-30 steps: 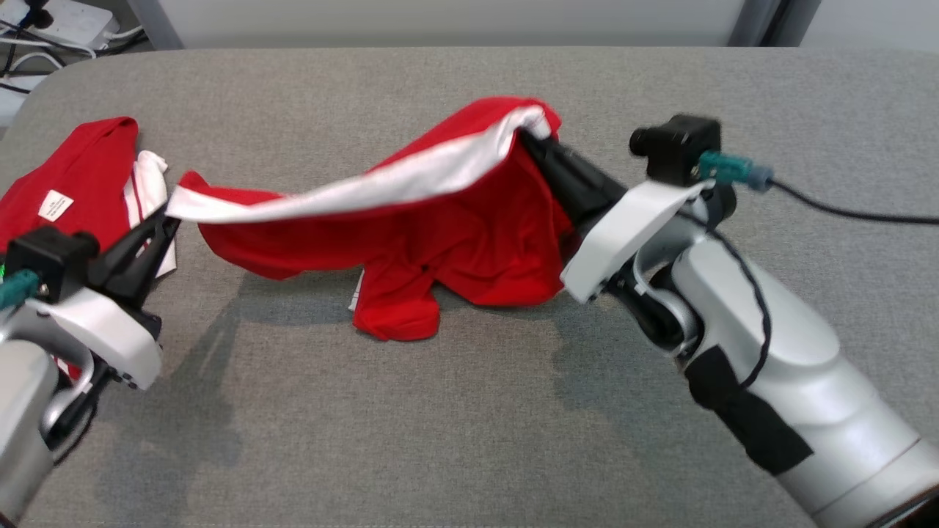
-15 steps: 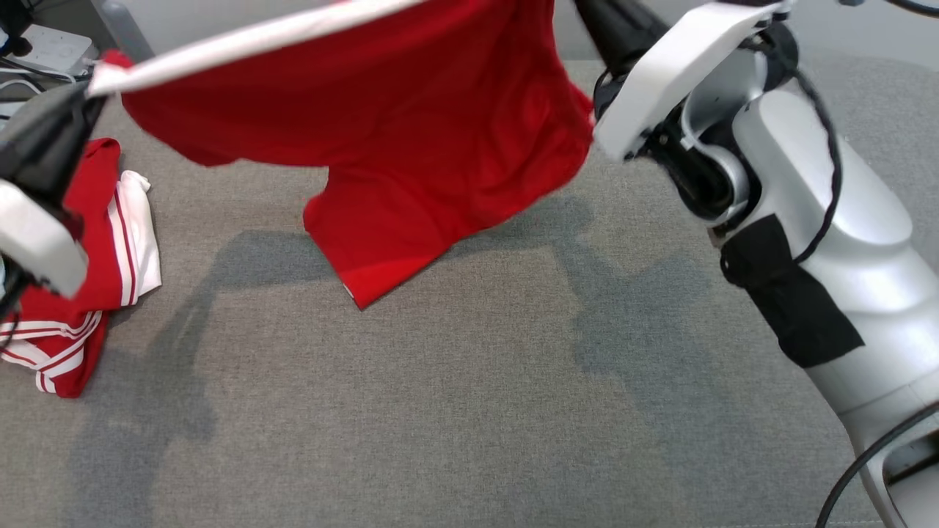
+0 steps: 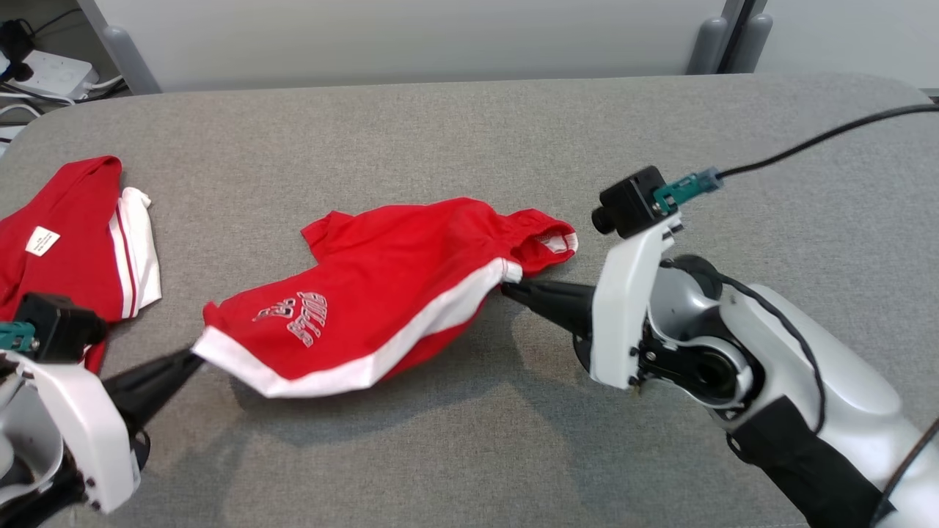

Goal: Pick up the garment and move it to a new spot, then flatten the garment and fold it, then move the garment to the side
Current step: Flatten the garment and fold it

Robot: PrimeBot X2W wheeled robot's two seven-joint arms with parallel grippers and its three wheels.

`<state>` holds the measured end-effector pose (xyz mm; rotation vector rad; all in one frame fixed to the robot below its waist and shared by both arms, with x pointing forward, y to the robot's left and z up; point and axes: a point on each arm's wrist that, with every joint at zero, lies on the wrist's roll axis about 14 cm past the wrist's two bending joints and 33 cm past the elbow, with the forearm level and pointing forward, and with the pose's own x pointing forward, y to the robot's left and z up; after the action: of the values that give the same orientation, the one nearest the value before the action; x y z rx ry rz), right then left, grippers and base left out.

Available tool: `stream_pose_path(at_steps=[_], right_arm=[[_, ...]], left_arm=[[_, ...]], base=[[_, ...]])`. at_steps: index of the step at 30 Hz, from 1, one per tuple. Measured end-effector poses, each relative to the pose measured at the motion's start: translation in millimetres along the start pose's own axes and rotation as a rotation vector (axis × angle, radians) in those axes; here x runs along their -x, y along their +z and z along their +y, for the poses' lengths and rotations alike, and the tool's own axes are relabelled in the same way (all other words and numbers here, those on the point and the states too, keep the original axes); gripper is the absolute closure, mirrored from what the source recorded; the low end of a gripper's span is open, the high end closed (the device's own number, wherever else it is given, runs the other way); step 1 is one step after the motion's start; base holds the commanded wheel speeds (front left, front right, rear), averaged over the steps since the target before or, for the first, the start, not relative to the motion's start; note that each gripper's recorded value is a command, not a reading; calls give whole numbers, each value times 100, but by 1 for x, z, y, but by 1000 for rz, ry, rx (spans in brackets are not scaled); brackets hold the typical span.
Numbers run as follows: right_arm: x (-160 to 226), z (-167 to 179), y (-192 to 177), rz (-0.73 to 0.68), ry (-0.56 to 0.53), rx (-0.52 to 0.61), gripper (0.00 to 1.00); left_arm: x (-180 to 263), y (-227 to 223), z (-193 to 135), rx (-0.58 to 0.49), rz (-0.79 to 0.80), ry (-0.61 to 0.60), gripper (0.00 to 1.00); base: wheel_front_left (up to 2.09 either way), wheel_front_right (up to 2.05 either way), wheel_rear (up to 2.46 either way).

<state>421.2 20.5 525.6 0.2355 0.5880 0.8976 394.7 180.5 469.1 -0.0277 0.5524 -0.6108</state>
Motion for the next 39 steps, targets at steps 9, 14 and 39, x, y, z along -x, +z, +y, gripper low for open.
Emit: stream_pose_path(at_steps=[9,14,39], right_arm=[[22,-11,-12,54,8,-132,100],[-9,-57,-32,87,-142,-216,100],[-66,-183,76,-471,-354,-82,100]], left_arm=[[29,-12,-33,154,239,-142,100],[10,-47,-27,335,438,-166,100],[-96,83,92,71,-390,101,100]], base=[[0,0,0],[0,0,0],[0,0,0]])
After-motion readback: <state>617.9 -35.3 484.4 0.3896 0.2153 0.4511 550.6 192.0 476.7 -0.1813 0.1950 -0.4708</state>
